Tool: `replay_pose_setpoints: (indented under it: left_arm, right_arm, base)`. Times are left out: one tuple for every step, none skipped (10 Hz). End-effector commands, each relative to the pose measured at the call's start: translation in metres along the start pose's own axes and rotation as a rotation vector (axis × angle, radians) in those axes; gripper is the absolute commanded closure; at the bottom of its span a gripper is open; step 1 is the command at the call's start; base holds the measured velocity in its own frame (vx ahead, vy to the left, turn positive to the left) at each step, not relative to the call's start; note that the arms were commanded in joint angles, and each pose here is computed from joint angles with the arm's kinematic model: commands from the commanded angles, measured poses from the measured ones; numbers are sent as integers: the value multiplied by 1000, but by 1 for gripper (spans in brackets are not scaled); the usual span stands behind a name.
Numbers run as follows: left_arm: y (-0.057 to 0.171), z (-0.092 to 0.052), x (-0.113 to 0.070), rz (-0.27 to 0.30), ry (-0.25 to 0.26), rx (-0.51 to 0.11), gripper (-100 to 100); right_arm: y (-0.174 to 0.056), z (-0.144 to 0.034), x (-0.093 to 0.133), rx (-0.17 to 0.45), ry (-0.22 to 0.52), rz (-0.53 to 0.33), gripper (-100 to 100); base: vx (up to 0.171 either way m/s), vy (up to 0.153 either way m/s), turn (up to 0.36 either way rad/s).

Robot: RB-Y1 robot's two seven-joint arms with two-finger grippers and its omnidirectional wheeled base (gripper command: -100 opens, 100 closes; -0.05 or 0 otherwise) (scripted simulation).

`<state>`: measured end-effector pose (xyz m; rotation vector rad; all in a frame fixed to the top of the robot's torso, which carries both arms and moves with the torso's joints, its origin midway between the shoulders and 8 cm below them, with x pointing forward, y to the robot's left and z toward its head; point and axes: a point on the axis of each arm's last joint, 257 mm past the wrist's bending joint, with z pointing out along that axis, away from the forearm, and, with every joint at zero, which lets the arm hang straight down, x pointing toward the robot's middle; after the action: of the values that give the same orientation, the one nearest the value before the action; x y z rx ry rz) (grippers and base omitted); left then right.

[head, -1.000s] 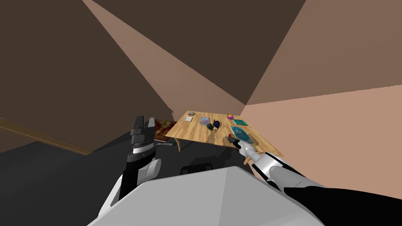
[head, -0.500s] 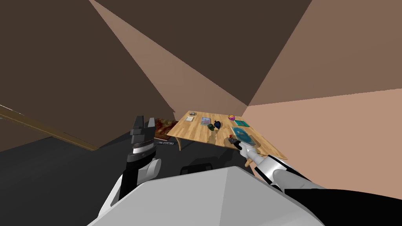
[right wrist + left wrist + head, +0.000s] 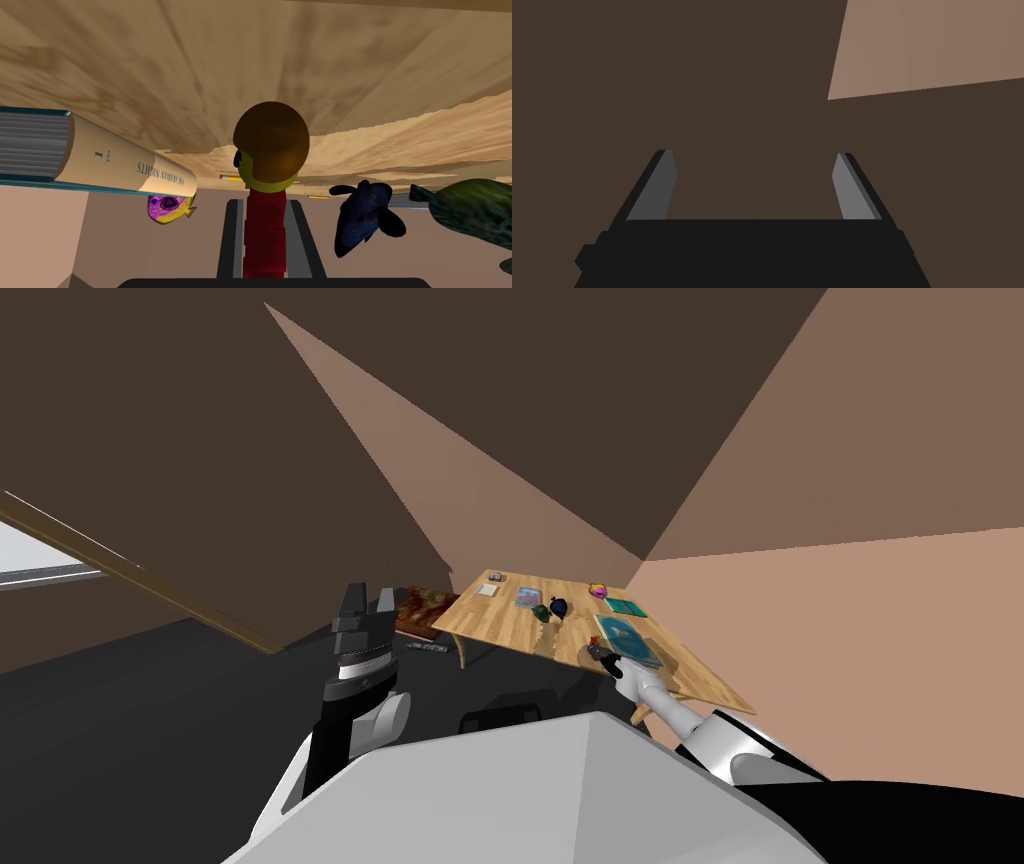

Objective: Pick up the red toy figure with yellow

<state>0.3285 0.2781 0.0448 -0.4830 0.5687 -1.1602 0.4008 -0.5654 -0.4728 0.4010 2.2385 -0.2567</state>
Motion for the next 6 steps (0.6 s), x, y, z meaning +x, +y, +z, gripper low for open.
replay_pose_setpoints:
  left_arm:
    - [0,0,0,0,0,0,0]
    - [0,0,0,0,0,0,0]
    - [0,0,0,0,0,0,0]
    - [0,0,0,0,0,0,0]
    - [0,0,0,0,0,0,0]
    - [0,0,0,0,0,0,0]
  right_arm:
    - [1,-4,0,-3,-8,5,100]
    - [-18,-11,9,41,3,21,100]
    - [-12,-13,10,25,-1,20,100]
    - [-7,-12,6,16,-8,21,100]
    - [-26,-21,17,58,6,36,100]
    - [-22,-22,18,48,4,35,100]
  base:
    - [-8,-22,78]
    - [-12,-27,171]
    - [-10,-26,76]
    - [-5,-10,-28]
    - [-11,-13,166]
    - [-12,-19,85]
